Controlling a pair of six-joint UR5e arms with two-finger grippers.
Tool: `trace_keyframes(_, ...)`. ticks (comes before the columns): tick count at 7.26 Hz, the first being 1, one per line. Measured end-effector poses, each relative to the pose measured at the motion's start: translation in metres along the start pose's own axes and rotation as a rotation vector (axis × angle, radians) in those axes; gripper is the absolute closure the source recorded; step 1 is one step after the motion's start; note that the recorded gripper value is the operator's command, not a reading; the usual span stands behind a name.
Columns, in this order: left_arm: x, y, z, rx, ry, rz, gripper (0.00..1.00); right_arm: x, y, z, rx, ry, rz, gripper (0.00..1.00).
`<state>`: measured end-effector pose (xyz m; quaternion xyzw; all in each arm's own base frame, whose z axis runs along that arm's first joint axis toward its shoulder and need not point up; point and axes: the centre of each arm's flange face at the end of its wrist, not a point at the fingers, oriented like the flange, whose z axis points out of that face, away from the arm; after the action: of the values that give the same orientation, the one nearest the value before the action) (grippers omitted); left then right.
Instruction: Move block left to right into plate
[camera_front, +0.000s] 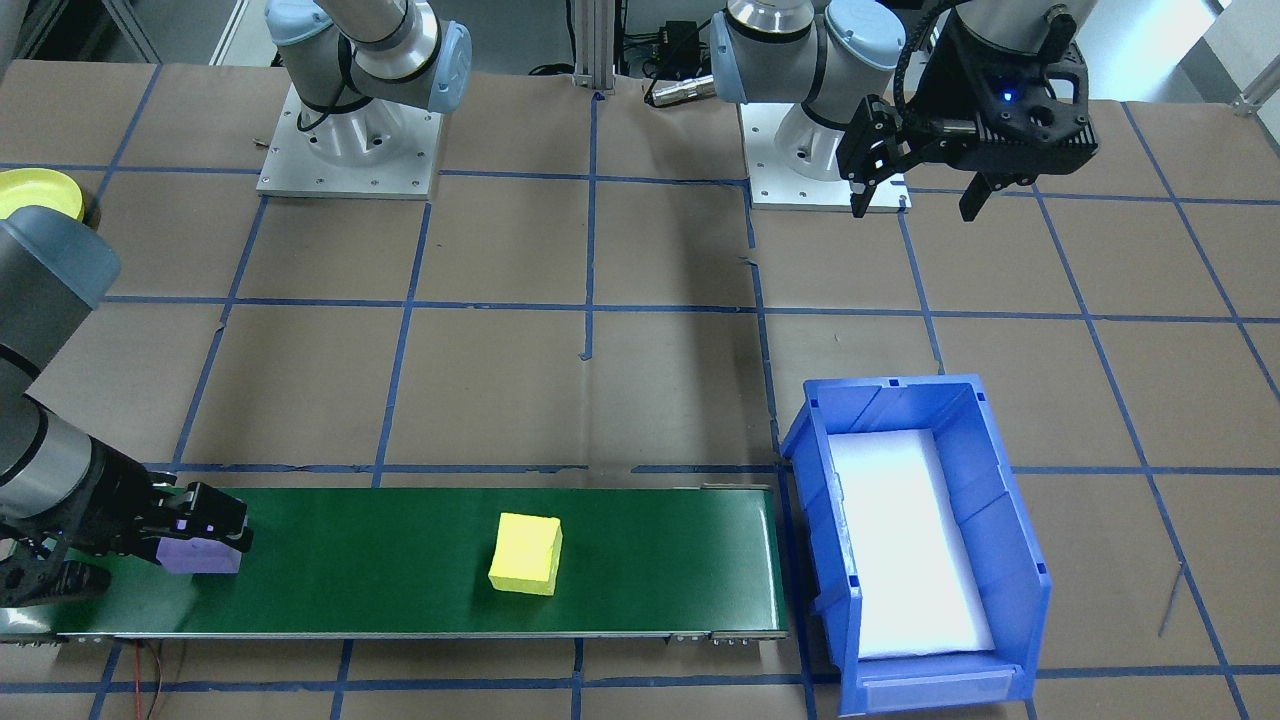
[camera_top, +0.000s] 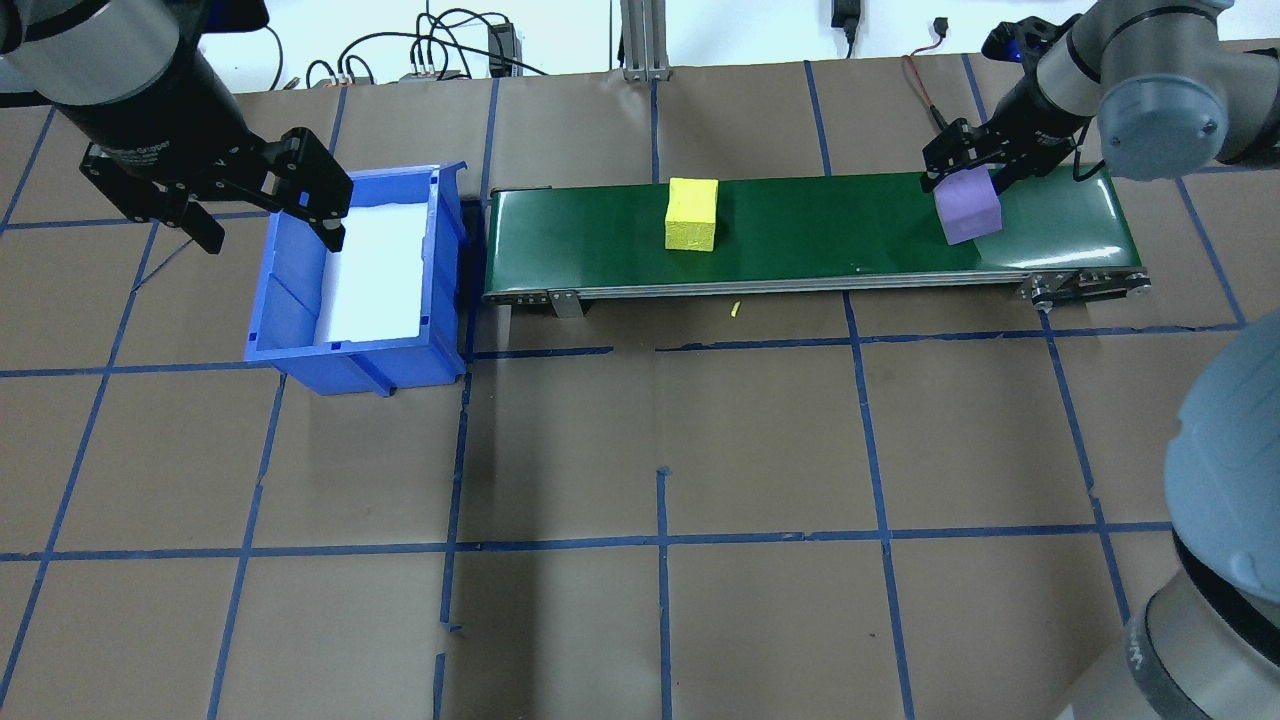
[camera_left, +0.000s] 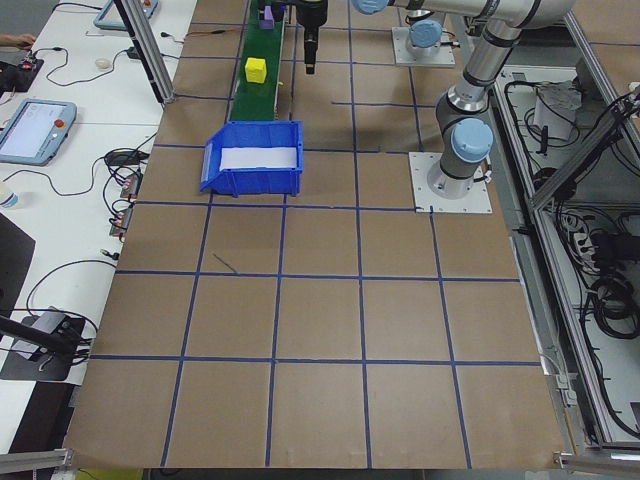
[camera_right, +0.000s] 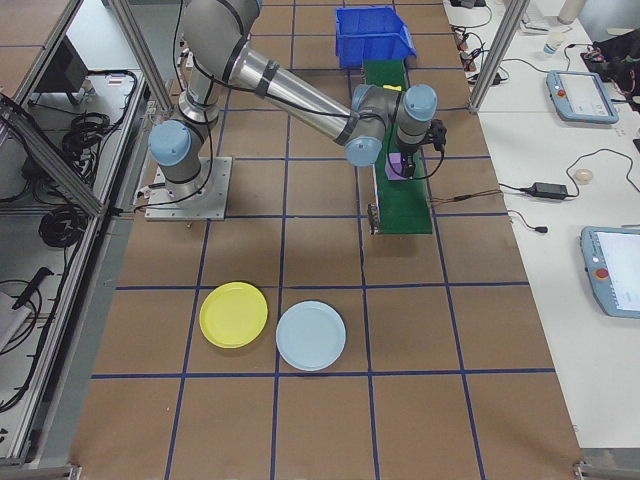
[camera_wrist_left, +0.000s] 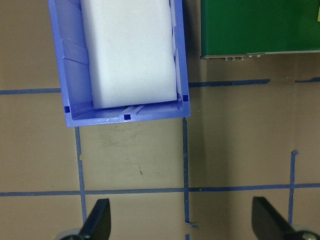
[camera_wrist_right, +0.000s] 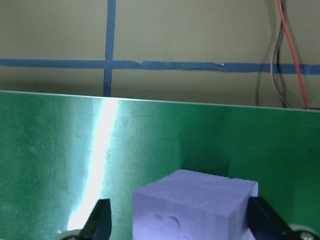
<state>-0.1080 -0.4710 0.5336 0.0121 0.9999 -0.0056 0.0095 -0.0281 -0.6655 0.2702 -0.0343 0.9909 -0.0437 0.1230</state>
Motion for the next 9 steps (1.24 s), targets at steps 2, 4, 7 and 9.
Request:
trace_keyframes(2, 0.0, 0.0, 0.0, 0.004, 0.0, 0.001, 0.0, 0.01, 0.01, 0.01, -0.023, -0.001, 0.003, 0.52)
trace_keyframes(4, 0.002, -0.003, 0.003, 0.0, -0.008, 0.006, 0.0, 0.019, 0.01, -0.002, -0.034, 0.07, -0.004, 0.85)
trace_keyframes(7, -0.005, -0.001, 0.001, -0.001, -0.013, -0.007, 0.0, 0.093, 0.026, -0.071, -0.07, 0.21, -0.131, 0.89)
trace_keyframes(9, -0.004, 0.0, 0.004, -0.007, -0.009, -0.007, 0.0, 0.217, 0.088, -0.12, -0.15, 0.297, -0.281, 0.89)
